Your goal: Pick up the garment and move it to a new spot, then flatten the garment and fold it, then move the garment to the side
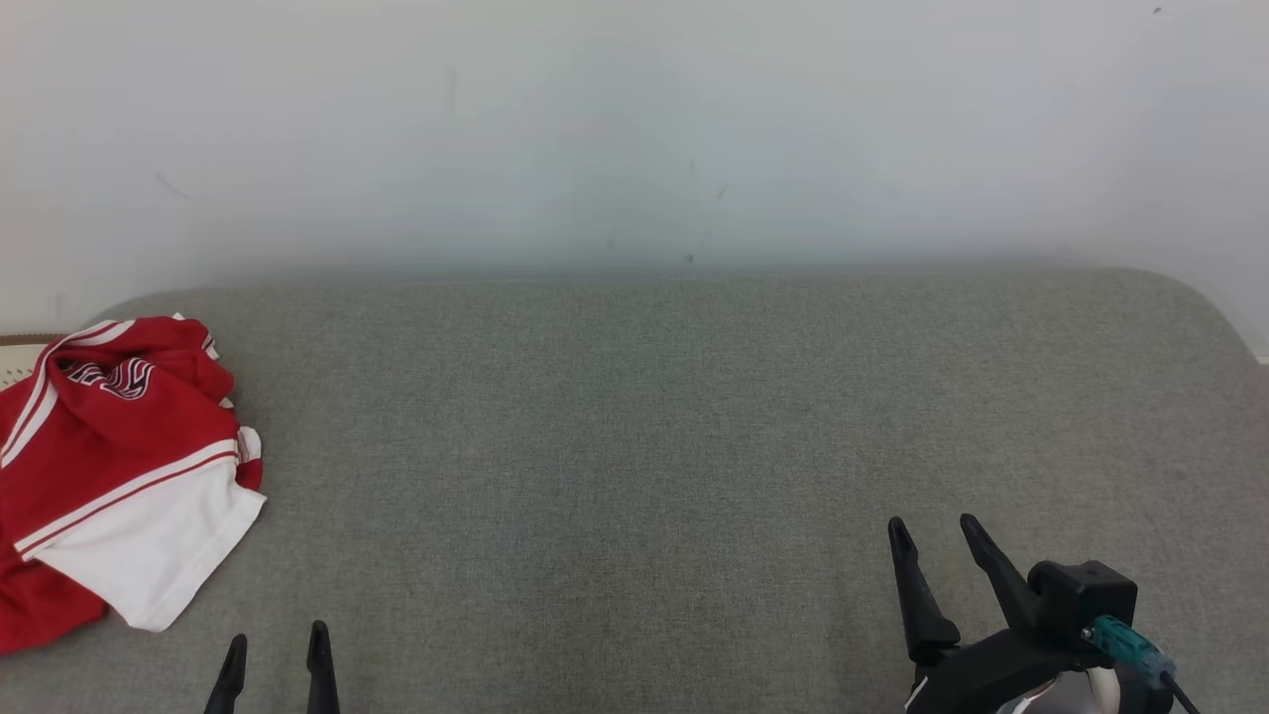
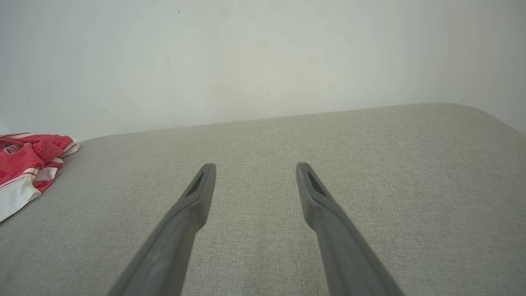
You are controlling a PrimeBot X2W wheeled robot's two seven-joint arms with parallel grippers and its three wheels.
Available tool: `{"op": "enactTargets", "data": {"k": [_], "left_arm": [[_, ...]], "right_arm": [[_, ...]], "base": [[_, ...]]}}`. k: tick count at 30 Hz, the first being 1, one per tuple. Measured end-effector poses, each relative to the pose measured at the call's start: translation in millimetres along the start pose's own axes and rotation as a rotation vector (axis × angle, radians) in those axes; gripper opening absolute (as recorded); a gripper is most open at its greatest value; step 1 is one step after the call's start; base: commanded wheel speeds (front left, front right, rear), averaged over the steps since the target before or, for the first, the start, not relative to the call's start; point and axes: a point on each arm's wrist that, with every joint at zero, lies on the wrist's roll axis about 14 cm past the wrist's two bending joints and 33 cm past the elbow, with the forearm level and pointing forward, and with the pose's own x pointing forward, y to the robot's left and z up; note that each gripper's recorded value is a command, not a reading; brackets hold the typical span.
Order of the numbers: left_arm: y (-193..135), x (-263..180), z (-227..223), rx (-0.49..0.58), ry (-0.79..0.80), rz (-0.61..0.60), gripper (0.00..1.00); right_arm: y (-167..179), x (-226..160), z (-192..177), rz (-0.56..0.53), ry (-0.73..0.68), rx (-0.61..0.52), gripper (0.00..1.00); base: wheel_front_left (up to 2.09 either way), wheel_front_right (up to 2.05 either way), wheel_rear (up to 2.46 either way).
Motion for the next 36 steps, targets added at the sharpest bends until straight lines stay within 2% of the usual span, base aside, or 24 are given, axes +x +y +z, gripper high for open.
{"op": "enactTargets", "data": {"k": [18,36], "left_arm": [[-5.5,-4.6,16.2,0.099,-0.037,-0.021,1.0],[-5.4,-4.8,15.2,0.082,-0.023,-0.022,1.0]], "right_arm": [[7.4,-5.4,11.5,0.014,-0.038,-0.107,1.0],[4.3,-6.6,11.5,0.005,-0.04,-0.061,1.0]], "base": [[0.0,0.0,0.0],[0.0,0.0,0.0]]}}
